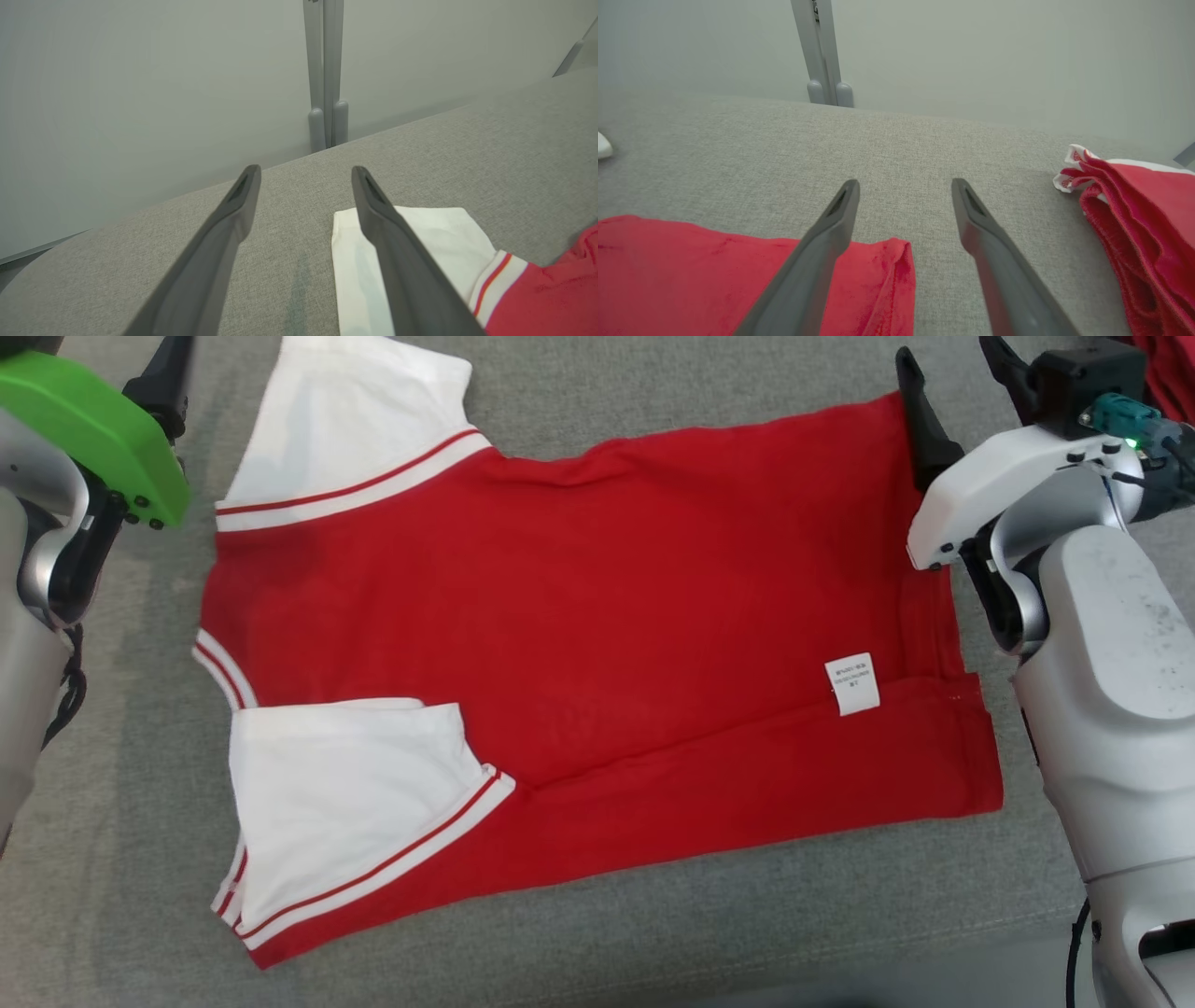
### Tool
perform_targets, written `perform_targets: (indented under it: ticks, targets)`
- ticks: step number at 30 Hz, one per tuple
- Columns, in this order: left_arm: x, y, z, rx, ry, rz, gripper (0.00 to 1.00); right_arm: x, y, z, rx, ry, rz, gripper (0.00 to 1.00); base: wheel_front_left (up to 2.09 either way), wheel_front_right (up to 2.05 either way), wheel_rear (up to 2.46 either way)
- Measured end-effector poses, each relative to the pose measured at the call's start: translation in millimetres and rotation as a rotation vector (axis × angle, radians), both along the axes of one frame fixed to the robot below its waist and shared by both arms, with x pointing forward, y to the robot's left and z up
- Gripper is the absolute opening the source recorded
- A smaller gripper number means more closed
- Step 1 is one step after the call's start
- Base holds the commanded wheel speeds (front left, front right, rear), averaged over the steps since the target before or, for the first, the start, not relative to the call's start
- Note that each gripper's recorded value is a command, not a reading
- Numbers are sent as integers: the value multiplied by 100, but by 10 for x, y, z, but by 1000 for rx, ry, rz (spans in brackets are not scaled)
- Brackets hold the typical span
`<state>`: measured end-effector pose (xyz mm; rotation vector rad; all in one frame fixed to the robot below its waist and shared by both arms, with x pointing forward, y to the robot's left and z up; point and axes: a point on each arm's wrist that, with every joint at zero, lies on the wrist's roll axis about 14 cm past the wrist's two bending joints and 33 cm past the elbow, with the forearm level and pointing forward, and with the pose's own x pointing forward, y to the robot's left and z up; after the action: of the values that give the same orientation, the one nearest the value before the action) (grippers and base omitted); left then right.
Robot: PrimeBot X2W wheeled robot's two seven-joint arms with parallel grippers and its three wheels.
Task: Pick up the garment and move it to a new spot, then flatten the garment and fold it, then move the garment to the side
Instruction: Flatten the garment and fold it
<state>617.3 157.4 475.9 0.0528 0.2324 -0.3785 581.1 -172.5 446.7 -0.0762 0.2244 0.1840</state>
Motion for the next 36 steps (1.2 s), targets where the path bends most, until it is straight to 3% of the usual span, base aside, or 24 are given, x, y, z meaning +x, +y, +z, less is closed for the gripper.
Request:
perform_targets:
  ticks: [10,25,26,28,29,30,31,36]
  targets:
    - [82,-204,-917,9,225,-43,100,-68,-40,-503,-29,160,28,100,0,0,0]
    - [248,-363,-1189,-17,288,-49,100,-12,48,-671,-39,220,77,100,0,0,0]
    - [250,-375,-1196,-34,296,-44,100,-15,47,-668,-38,220,77,95,0,0,0]
    - [251,-400,-1222,-31,308,-48,99,-17,43,-659,-35,220,79,25,0,0,0]
    - [246,-409,-1239,-35,319,-47,47,-19,50,-654,-33,221,82,0,0,0,0]
    - [241,-414,-1253,-39,326,-46,30,-21,57,-649,-30,220,84,0,0,0,0]
    - [244,-417,-1258,-42,329,-45,0,-23,65,-645,-26,219,86,0,0,0,0]
    - [242,-379,-1241,-61,328,-28,0,12,64,-578,-13,185,91,0,0,0,0]
